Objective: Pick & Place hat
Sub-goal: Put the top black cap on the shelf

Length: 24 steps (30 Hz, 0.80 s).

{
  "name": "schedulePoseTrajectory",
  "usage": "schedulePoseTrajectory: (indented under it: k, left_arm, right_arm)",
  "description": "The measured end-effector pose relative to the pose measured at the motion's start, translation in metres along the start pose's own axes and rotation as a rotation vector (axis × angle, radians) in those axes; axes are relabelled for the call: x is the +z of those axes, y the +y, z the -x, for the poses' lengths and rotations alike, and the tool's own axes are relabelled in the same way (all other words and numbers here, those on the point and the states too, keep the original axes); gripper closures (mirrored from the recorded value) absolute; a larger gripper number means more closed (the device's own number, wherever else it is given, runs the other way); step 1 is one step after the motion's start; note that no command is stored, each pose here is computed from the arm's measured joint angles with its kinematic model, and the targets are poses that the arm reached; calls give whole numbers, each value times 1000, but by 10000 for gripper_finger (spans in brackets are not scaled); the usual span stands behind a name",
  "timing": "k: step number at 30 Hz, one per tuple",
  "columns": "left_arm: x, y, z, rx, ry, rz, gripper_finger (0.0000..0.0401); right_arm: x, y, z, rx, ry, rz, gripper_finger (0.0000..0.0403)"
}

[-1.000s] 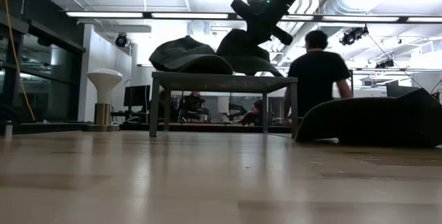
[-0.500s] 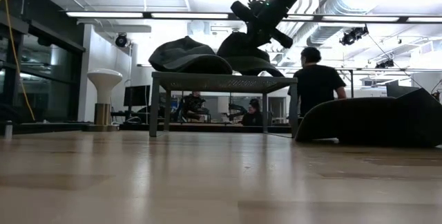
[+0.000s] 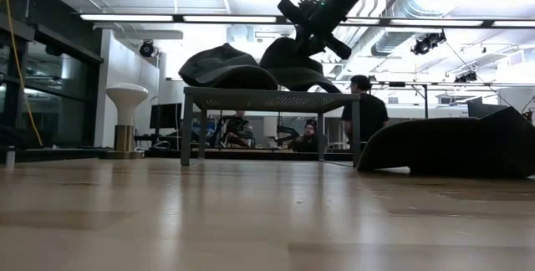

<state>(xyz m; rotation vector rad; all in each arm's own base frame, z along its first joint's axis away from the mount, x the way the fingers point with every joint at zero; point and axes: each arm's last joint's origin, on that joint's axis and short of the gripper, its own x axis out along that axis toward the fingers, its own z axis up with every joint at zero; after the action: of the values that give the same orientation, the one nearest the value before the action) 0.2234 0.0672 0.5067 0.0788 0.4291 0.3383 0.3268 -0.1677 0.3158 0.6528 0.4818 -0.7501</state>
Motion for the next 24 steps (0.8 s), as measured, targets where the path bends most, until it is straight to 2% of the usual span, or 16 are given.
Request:
schedulePoseTrajectory:
  k: [4, 14, 18, 24]
  left_arm:
    - [0, 0, 0, 0, 0, 0, 169]
    - [1, 0, 0, 0, -6, 22, 169]
    - [1, 0, 0, 0, -7, 22, 169]
    - [1, 0, 0, 0, -6, 23, 169]
  right_arm:
    - [1, 2, 0, 43, 8, 0, 376]
    - [-1, 0, 0, -1, 11, 7, 331]
    - [-1, 0, 0, -1, 10, 19, 294]
    - [-1, 0, 0, 23, 26, 33, 214]
